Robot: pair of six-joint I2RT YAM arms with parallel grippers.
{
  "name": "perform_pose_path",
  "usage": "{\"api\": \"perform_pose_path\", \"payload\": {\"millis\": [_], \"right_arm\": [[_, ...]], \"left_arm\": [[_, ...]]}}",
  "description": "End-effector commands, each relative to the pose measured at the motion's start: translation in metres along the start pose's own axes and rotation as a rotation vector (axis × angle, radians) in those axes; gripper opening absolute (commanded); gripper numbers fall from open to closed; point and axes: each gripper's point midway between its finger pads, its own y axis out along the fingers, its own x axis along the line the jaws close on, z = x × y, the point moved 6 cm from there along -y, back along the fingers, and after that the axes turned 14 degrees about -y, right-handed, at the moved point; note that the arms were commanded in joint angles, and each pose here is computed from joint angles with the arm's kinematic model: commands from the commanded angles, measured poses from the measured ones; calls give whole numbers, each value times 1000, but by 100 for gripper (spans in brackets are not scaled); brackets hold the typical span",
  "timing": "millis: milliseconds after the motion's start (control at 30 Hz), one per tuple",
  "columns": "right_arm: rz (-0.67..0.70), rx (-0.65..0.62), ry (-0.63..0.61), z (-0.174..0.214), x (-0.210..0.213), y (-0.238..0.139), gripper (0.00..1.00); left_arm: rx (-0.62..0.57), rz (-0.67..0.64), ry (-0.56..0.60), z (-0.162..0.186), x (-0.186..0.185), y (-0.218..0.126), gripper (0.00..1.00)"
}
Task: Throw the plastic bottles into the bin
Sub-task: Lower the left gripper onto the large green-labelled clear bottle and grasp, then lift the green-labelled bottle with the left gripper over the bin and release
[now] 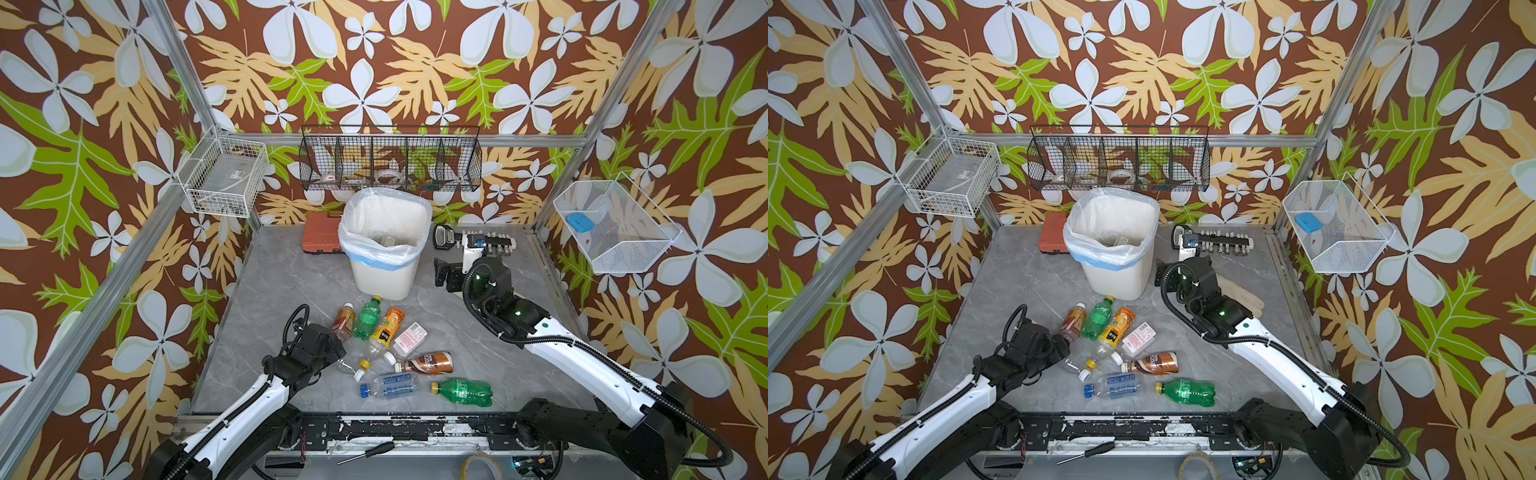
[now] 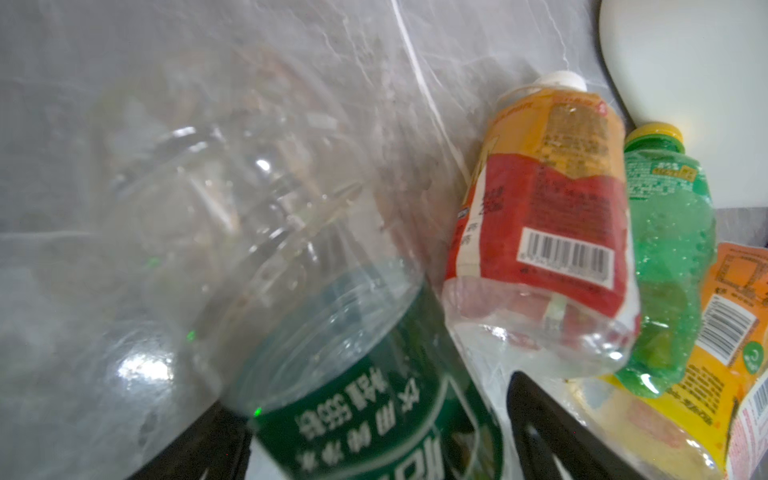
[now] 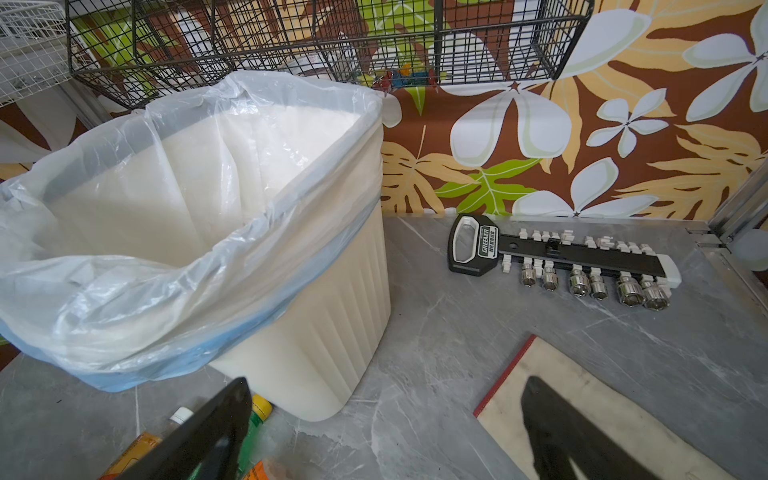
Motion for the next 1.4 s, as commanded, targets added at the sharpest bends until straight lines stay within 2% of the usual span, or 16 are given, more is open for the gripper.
{"api": "perform_pose_path", "payload": {"millis": [0,100,233,433,667,833,1100,1233,1367], "right_arm": [[12,-12,10,-2,-2,-1,100],[10,-14,13,-2,-1,-1,100],[12,-11,9,-2,-1,0,100],[9,-12,19,-1,-1,1,100],[18,-18,24,0,-3,-2,100],[25,-18,21,0,-4,-3,100],[21,-19,24,-2,-3,-2,100],[27,-22,26,-1,-5,-4,100],[32,-25,27,-3,-6,-6,100]], "left_arm": [[-6,21,-18,0,-1,3,87],[-12,17,-36,-1,1,2,78],[-40,31,-44,-4,2,-3,70],[-114,119,-92,-19,-11,-29,58],[-286,355,-112,-49,-39,-93,54],[-371,540,-60,-64,-62,-137,52],[-423,636,7,-74,-87,-158,52],[-430,722,66,-81,-117,-168,52],[-438,858,127,-92,-163,-189,52]]}}
